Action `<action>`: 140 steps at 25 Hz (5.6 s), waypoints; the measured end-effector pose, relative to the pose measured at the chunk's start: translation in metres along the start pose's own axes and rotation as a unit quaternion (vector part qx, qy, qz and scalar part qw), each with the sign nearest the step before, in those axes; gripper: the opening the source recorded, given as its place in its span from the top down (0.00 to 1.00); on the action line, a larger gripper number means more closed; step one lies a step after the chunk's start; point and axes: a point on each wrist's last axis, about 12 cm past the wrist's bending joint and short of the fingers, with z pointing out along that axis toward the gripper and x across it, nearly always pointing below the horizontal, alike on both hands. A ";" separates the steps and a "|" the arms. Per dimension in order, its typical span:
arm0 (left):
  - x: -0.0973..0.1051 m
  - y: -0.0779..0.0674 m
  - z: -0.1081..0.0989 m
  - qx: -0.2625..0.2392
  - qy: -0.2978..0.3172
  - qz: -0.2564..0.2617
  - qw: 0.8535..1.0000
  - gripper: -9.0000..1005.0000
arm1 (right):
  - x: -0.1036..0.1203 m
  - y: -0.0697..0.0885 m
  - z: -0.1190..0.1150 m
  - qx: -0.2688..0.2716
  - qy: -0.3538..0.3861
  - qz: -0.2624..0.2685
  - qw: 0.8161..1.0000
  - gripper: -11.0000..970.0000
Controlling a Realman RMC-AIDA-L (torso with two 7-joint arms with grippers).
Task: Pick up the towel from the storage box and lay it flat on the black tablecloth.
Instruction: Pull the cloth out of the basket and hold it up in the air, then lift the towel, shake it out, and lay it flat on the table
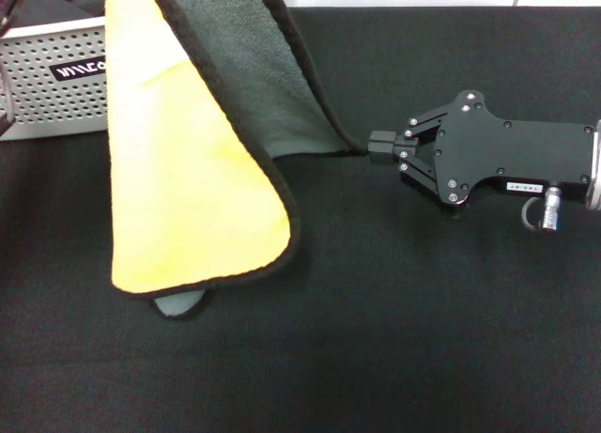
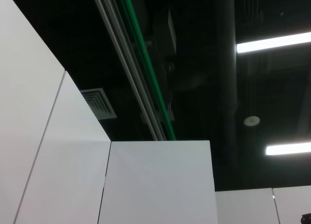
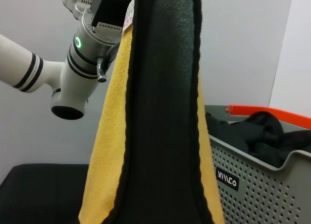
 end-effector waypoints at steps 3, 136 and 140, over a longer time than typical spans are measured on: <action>0.000 0.001 0.001 0.001 0.000 0.001 1.000 0.97 | 0.000 0.001 -0.001 -0.004 -0.001 0.000 1.000 0.97; 0.069 -0.117 -0.096 -0.097 0.099 -0.035 0.990 0.97 | -0.036 0.123 -0.185 0.117 -0.037 0.158 0.980 0.93; 0.083 -0.098 -0.089 -0.095 0.109 -0.020 0.989 0.97 | -0.015 0.104 -0.175 0.109 -0.042 0.172 0.978 0.93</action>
